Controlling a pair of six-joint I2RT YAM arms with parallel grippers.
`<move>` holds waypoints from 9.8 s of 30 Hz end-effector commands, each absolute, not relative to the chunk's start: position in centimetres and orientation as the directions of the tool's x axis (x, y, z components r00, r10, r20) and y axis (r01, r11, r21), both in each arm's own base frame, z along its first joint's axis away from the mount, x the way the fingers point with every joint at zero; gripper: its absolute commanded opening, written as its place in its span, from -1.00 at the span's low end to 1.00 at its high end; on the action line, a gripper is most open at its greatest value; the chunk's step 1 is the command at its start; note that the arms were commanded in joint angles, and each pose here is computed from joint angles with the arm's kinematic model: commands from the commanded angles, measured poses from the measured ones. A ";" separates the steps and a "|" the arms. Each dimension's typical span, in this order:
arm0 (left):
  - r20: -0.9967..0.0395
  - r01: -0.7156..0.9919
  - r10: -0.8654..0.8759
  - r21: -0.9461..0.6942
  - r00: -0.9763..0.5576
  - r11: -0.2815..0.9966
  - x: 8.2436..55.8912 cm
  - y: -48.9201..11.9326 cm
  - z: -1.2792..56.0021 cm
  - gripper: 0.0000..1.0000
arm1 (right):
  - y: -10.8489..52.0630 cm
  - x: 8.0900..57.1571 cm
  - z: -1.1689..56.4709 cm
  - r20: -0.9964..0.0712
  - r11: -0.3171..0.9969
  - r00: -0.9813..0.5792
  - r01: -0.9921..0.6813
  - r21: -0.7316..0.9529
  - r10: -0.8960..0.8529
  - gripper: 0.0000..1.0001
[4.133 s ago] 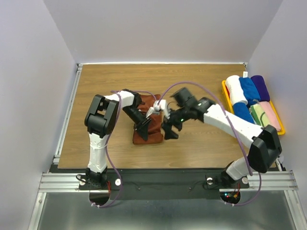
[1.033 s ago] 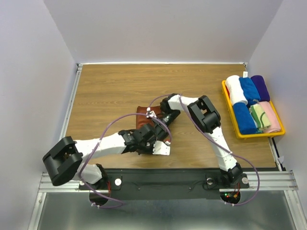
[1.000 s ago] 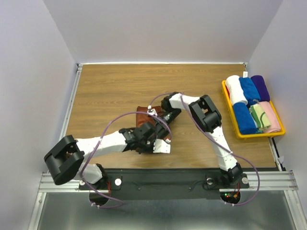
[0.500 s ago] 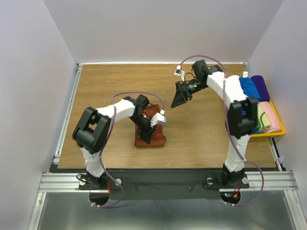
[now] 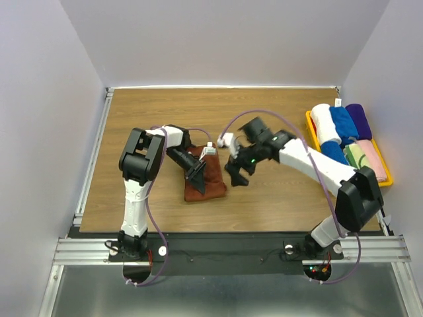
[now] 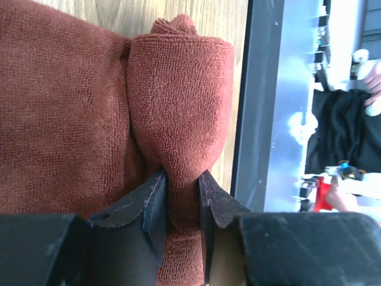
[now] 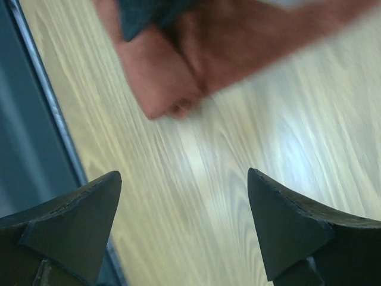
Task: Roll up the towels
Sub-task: Roll the towel
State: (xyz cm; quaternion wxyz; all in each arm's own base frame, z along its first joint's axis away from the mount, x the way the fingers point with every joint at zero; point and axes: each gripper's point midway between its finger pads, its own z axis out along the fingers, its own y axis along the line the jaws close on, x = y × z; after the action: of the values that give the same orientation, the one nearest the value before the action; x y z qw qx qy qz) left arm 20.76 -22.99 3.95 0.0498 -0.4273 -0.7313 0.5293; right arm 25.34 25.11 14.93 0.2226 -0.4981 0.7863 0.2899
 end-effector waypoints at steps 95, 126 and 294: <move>-0.521 0.891 0.777 0.442 0.352 -0.107 16.8 -27.6 7.2 0.80 | 31.6 18.6 2.6 -0.198 0.184 -0.690 -0.437 0.880 -0.696 -0.58; -0.535 0.946 0.844 -0.296 -0.047 -0.135 16.5 -25.3 4.5 -0.24 | 26.5 32.3 17.8 -0.702 0.290 -0.544 -0.839 0.460 -0.460 1.00; -0.291 0.606 0.831 -0.792 -0.475 0.069 20.0 -26.3 0.0 -0.11 | 31.9 20.0 8.3 -0.541 0.052 0.091 -0.968 -0.244 -0.836 0.76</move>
State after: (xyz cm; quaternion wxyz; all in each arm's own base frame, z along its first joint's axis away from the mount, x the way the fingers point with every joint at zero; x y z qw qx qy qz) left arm 18.44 -27.74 3.26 0.1344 -0.4471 -0.7262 0.5046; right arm 18.82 30.51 7.82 0.2401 -0.6645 0.6919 0.1483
